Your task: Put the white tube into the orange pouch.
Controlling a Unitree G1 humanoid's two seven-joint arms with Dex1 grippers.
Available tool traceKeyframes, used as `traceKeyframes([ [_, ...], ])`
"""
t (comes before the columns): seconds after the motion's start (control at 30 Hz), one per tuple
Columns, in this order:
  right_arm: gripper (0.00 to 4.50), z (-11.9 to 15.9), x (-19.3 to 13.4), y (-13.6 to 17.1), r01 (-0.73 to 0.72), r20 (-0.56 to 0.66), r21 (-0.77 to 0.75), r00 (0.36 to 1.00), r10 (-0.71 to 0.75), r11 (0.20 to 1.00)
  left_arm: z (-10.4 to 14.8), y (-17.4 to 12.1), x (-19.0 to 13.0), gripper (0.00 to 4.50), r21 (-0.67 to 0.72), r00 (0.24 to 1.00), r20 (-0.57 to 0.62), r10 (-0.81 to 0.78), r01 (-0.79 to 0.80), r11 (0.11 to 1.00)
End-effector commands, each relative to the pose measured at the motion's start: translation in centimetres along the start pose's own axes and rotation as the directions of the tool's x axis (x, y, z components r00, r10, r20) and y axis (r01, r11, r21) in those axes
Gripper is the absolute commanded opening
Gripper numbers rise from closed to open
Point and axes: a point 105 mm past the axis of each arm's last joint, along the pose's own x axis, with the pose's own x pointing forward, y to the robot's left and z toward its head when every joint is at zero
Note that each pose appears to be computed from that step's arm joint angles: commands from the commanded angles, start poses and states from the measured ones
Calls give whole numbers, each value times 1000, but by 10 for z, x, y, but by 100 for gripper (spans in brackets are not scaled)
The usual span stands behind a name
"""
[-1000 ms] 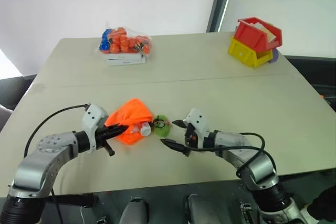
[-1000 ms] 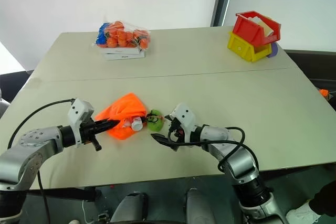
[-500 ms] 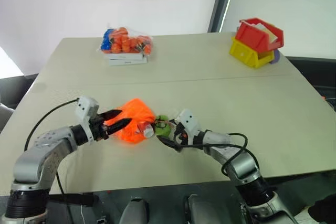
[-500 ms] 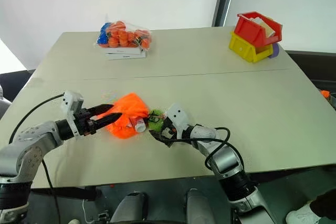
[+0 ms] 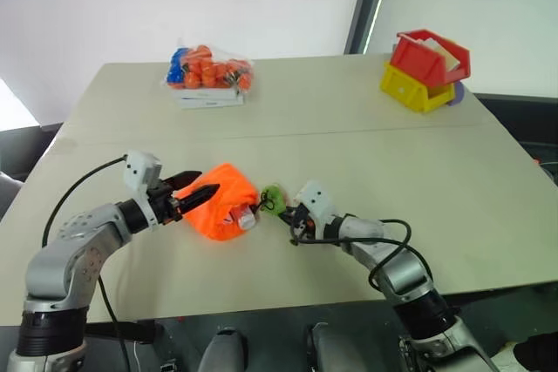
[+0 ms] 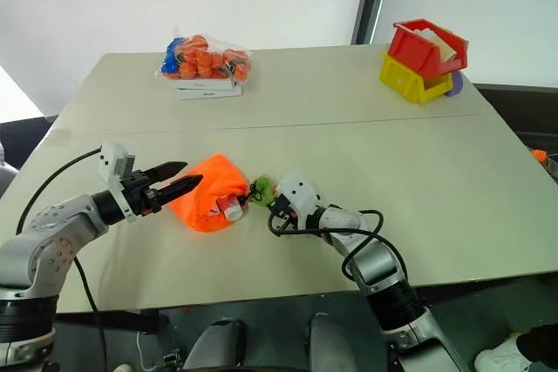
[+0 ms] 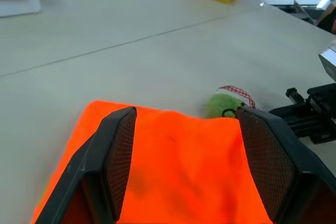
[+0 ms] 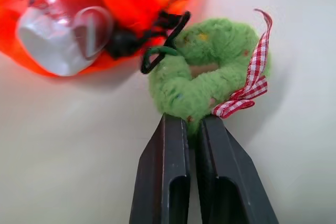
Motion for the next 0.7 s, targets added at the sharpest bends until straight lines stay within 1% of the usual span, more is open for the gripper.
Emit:
traceKeyframes([
  [0.03,11,30,-23,-15,49,128,-13,991,-47,999,13,-2,5,323,38,999,43,-18,17,999],
  [0.23,11,51,-67,-33,65,235,6,970,-65,998,12,-2,14,323,43,999,36,-40,39,998],
  [0.33,11,59,-80,-37,62,274,27,959,-67,998,12,-3,20,323,53,998,31,-62,60,997],
  [0.47,11,68,-89,-38,56,317,39,946,-65,998,13,-10,27,323,36,989,27,-146,145,989],
  [0.5,0,69,-90,-39,59,325,38,943,-68,998,13,-13,29,377,41,985,19,-172,171,984],
  [0.57,0,73,-93,-42,68,342,40,937,-78,997,13,-15,36,446,75,980,0,-199,198,977],
  [0.63,0,76,-94,-45,79,355,50,930,-91,996,12,-15,42,446,111,978,-15,-209,209,972],
  [0.7,0,79,-96,-48,91,367,54,924,-104,994,12,-22,50,446,145,966,-33,-255,257,956],
])
